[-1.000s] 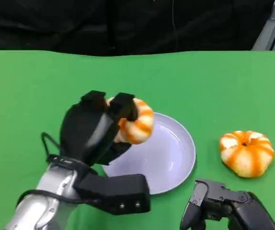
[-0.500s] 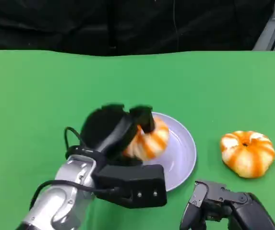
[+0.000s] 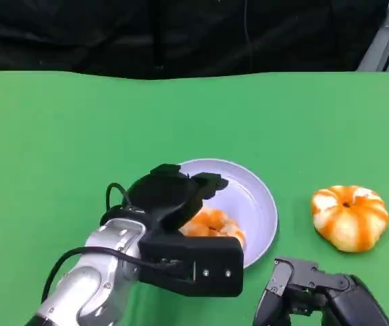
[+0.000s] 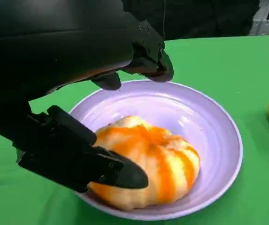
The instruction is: Grasp the bread from the table and place it into the plate.
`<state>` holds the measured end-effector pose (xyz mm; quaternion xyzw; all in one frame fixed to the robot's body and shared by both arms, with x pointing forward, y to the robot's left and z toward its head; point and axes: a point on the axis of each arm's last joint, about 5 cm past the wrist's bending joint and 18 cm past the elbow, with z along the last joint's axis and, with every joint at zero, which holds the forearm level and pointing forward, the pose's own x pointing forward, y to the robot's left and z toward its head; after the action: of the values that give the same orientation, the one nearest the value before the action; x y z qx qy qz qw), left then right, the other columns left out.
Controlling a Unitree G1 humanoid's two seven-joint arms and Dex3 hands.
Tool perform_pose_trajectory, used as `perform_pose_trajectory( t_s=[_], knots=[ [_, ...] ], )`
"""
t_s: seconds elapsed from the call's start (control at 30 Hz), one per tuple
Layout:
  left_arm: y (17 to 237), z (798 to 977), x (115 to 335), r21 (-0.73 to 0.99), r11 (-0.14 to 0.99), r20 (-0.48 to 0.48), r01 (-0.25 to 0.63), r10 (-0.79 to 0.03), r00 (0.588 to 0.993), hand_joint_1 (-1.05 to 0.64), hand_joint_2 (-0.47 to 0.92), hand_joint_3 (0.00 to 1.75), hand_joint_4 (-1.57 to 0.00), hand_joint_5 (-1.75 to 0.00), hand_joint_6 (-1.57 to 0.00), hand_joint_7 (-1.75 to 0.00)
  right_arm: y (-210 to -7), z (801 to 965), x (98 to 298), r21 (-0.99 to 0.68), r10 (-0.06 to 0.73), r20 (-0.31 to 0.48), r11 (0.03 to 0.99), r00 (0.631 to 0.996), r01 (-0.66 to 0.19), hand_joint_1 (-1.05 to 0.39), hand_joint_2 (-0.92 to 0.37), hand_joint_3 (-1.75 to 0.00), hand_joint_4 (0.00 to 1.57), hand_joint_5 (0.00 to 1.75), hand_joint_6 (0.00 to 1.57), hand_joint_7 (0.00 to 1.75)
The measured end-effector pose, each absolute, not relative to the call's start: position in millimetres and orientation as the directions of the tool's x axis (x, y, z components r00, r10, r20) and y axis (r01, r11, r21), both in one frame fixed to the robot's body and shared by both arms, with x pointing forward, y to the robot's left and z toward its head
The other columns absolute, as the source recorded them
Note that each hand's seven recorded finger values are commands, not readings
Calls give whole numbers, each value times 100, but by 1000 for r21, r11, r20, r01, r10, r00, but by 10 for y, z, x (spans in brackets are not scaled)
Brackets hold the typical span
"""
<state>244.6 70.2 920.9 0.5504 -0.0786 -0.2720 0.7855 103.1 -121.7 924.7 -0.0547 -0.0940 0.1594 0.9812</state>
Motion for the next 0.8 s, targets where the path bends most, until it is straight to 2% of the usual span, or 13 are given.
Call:
perform_pose_trajectory(
  t_s=[0.07,0.2,0.43,0.53,0.6,0.8],
  knots=[
    [697,9226,2454,893,200,-255,404,-515,819,-88,92,48,0,-13,-5,-10,-1215,9251,1031,-137,322,170,944,931,-302,9,-23,-158,90,169,77,147],
    [723,9223,2465,850,132,-388,510,-496,777,-94,92,51,0,-7,-4,-9,-1209,9264,1030,-137,322,173,944,931,-301,9,-24,-157,90,169,76,147],
    [759,9249,2472,833,105,-433,542,-486,759,-97,92,53,-1,-7,-5,-9,-1209,9264,1030,-136,322,172,944,931,-301,11,-24,-156,90,168,76,147],
    [760,9249,2473,833,104,-435,544,-486,758,-98,92,53,-1,-7,-5,-9,-1209,9264,1030,-136,322,172,944,931,-301,11,-25,-156,90,168,76,147],
    [771,9259,2467,834,110,-429,541,-488,760,-94,92,51,-1,-8,-2,-8,-1209,9264,1031,-135,323,173,944,931,-302,10,-25,-155,91,169,76,146],
    [979,9502,2397,862,279,-233,422,-523,820,-84,92,49,-2,-14,-4,-10,-1208,9265,1038,-135,323,175,944,930,-302,11,-26,-155,91,170,76,147]
  ],
)
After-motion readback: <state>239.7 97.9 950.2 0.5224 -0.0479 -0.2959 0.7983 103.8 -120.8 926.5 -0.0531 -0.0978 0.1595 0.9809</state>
